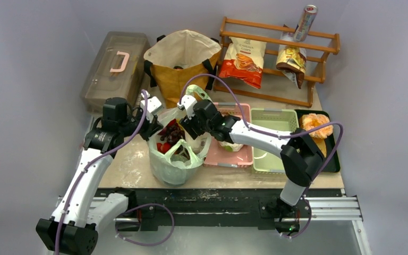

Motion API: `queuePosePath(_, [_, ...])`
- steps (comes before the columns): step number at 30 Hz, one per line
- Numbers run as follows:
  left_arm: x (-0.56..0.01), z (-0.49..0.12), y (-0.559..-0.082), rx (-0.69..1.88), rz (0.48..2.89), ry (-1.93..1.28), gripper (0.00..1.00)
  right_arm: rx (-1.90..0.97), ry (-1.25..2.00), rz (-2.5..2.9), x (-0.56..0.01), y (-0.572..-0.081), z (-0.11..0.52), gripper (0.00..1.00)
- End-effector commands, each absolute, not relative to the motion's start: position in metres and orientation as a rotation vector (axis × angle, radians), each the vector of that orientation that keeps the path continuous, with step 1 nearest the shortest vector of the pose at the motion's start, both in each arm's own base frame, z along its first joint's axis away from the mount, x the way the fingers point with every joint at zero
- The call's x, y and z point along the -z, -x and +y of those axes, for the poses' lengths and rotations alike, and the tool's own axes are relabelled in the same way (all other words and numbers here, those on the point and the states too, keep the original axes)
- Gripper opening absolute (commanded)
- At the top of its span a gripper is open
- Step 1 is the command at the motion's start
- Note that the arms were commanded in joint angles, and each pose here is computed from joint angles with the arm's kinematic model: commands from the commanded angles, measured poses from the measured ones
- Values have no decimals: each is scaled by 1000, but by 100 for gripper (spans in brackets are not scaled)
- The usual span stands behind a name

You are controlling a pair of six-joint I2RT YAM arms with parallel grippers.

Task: Untie the knot of the grocery bags and take out the mixed food
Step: Pick up the fake fruit from the takeout bag.

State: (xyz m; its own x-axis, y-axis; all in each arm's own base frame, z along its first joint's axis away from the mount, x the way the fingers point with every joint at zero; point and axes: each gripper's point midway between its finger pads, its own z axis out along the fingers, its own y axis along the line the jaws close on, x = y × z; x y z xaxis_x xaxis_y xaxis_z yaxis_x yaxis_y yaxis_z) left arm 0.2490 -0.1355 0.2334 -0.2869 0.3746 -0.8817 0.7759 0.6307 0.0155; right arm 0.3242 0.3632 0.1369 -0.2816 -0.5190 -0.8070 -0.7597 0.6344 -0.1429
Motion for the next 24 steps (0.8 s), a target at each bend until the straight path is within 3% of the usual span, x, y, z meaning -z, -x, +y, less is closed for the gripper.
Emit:
queuePosePath(1, [-244, -141, -257, 540, 1876, -845, 0, -333, 746, 2131, -140, -315, 350, 63])
queuePosePath(3, [-242, -142, -257, 543, 1882, -834, 0, -345, 710, 2157, -133, -310, 349, 66])
queuePosePath(8, [-237, -141, -259, 538, 1903, -813, 0, -367, 601, 2153, -124, -313, 357, 86])
queuePosePath(19, [-228, -138, -259, 523, 1929, -806, 0, -325, 553, 2235, -80, -313, 379, 82])
queuePosePath(24, [-226, -136, -260, 512, 1933, -804, 0, -333, 560, 2230, -81, -314, 389, 89])
